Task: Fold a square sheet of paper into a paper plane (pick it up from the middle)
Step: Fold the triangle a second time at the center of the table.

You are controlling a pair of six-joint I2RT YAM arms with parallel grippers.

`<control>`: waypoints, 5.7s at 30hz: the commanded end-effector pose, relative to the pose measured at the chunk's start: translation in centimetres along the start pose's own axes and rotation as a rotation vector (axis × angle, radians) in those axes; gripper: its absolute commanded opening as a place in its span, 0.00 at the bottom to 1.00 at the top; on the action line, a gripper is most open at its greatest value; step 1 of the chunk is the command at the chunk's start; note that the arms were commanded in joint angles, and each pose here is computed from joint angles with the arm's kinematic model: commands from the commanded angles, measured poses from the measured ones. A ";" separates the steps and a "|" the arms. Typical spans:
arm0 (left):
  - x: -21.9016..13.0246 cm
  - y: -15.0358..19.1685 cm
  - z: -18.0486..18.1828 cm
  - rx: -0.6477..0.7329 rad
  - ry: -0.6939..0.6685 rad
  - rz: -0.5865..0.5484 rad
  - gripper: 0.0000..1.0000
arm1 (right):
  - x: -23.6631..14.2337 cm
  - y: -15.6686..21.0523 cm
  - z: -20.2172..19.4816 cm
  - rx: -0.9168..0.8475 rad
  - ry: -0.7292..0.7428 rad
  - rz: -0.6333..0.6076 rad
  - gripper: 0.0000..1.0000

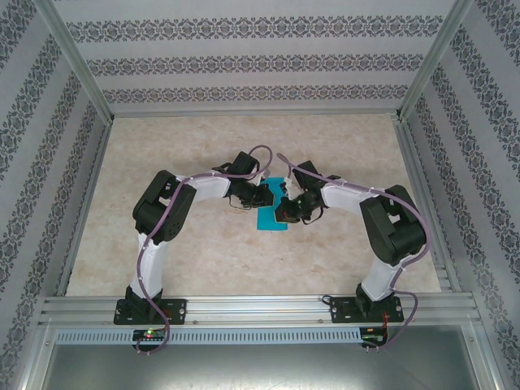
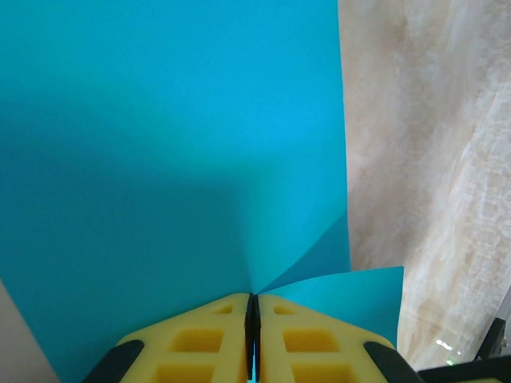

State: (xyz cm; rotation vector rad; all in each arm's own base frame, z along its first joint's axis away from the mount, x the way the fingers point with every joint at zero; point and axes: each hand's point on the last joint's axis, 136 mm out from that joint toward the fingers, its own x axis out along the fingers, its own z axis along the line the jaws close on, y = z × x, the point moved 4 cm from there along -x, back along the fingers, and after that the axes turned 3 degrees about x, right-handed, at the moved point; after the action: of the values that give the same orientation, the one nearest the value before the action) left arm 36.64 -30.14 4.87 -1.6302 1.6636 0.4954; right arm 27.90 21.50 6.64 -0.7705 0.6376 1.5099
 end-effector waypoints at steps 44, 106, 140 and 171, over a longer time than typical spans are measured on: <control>3.6 4.4 6.6 -0.065 -0.187 0.150 0.13 | 0.2 0.4 -4.0 0.008 0.095 0.038 0.02; 3.9 5.3 8.3 -0.087 -0.205 0.181 0.13 | 1.0 0.5 -3.5 -0.015 0.073 0.057 0.02; 3.0 2.6 6.8 -0.079 -0.179 0.141 0.13 | -0.2 2.9 -3.6 -0.015 0.035 0.068 0.02; 3.2 3.4 7.1 -0.072 -0.180 0.163 0.13 | 0.5 1.6 -1.1 -0.073 0.104 0.038 0.02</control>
State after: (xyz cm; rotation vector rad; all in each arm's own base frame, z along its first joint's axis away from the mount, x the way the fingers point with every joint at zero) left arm 37.38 -30.94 4.70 -1.6082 1.7394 0.4587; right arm 25.86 21.37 6.21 -0.8605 0.6327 1.5600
